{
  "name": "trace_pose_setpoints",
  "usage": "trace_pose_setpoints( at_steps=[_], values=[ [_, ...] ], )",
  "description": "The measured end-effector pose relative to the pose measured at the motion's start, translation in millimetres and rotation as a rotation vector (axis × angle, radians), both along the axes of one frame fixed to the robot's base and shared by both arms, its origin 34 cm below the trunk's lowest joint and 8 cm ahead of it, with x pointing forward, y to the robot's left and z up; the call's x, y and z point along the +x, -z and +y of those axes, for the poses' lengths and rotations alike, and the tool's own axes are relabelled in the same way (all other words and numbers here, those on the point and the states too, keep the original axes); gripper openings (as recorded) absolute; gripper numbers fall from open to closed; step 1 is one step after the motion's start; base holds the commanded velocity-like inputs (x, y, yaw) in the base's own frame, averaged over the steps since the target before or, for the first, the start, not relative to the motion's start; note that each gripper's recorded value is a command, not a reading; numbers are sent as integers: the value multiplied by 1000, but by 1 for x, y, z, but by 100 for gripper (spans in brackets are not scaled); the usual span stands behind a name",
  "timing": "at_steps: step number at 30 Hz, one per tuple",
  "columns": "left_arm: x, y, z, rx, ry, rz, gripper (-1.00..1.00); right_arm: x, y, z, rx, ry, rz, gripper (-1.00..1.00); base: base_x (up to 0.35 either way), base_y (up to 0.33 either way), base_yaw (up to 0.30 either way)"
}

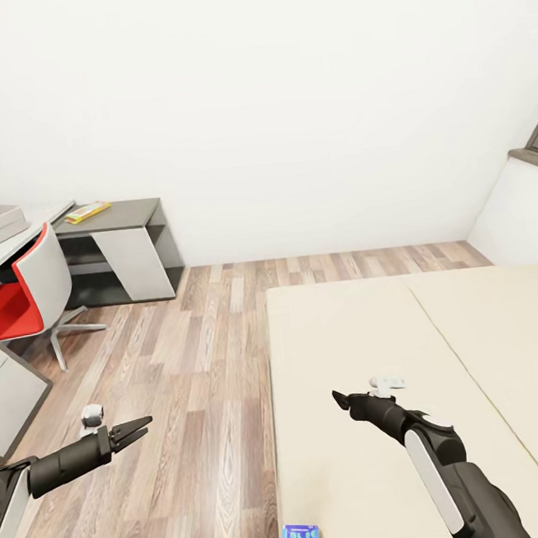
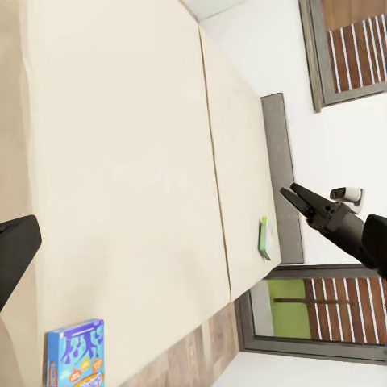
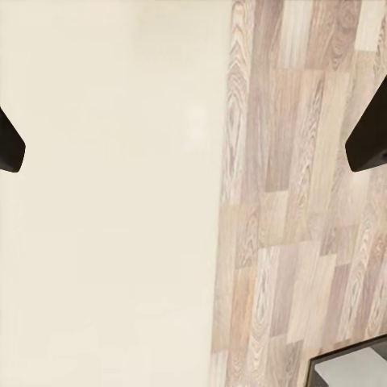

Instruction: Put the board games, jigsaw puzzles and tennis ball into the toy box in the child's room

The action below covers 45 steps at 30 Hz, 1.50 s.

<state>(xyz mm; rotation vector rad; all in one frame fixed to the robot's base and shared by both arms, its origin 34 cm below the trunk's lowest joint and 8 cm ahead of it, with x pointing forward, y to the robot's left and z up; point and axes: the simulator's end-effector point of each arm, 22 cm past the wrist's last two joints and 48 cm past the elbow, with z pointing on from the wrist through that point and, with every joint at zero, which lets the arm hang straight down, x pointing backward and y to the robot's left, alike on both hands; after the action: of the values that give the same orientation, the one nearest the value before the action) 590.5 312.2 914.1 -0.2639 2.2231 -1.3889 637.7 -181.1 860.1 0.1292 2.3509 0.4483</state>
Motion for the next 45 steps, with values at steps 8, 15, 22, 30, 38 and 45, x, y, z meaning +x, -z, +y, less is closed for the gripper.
trace_pose_setpoints(
  at_steps=[8,15,22,30,38,45],
  values=[
    [0,0,0,1,0,1,100,0,0,0,1,3,0,100,0,144,0],
    [0,0,1,2,0,1,100,0,0,0,2,3,-1,100,0,263,0],
    [0,0,1,3,-1,2,100,0,0,1,3,3,-1,100,0,286,0],
    [0,0,2,5,-2,2,100,0,0,2,3,1,-1,100,0,288,0],
    [0,-1,3,5,-3,0,100,0,0,1,3,1,-1,100,0,288,0],
    [0,-1,4,6,-5,0,100,0,0,1,2,1,-1,100,0,288,0]
  ],
)
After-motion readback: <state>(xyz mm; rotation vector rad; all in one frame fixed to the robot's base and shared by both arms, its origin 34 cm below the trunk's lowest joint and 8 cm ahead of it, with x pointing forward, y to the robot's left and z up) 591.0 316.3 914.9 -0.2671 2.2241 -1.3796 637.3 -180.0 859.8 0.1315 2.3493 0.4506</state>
